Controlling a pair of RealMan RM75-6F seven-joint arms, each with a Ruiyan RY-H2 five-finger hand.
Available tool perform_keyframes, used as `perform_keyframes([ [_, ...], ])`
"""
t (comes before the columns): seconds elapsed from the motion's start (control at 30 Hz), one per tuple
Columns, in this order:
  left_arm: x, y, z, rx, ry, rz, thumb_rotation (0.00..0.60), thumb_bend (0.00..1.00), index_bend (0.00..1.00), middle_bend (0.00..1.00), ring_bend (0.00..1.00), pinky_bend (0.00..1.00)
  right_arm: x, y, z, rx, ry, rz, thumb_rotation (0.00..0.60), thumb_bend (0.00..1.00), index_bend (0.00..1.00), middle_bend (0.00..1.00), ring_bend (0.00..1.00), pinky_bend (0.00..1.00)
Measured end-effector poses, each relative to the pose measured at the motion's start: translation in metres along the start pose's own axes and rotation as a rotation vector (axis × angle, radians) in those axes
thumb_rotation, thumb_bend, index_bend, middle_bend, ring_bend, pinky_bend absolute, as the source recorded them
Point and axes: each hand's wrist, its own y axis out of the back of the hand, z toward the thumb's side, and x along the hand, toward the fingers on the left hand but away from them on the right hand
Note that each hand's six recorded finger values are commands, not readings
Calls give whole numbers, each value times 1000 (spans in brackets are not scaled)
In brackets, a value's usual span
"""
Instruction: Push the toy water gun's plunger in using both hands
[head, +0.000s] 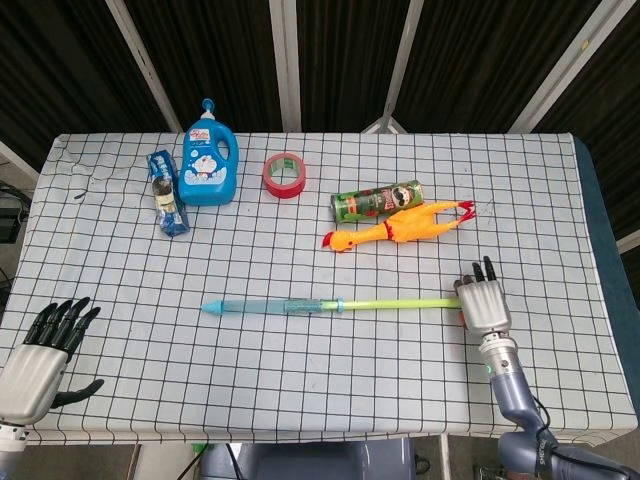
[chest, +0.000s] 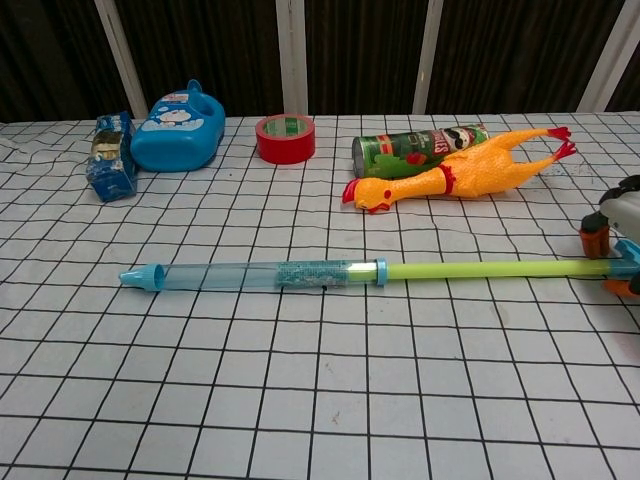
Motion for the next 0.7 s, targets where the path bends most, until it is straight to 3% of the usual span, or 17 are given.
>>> perform_keyframes([
  [0.4,1,0,1,0,0,0,600,131,0,0,0,0,-4,2,6,-3,2,-5,600,346,498,416,148,0],
  [0.7,2,1,0,-3,2,3,600,131,0,0,0,0,-3,0,8,-2,5,-3,600,450,653,460,185,0],
])
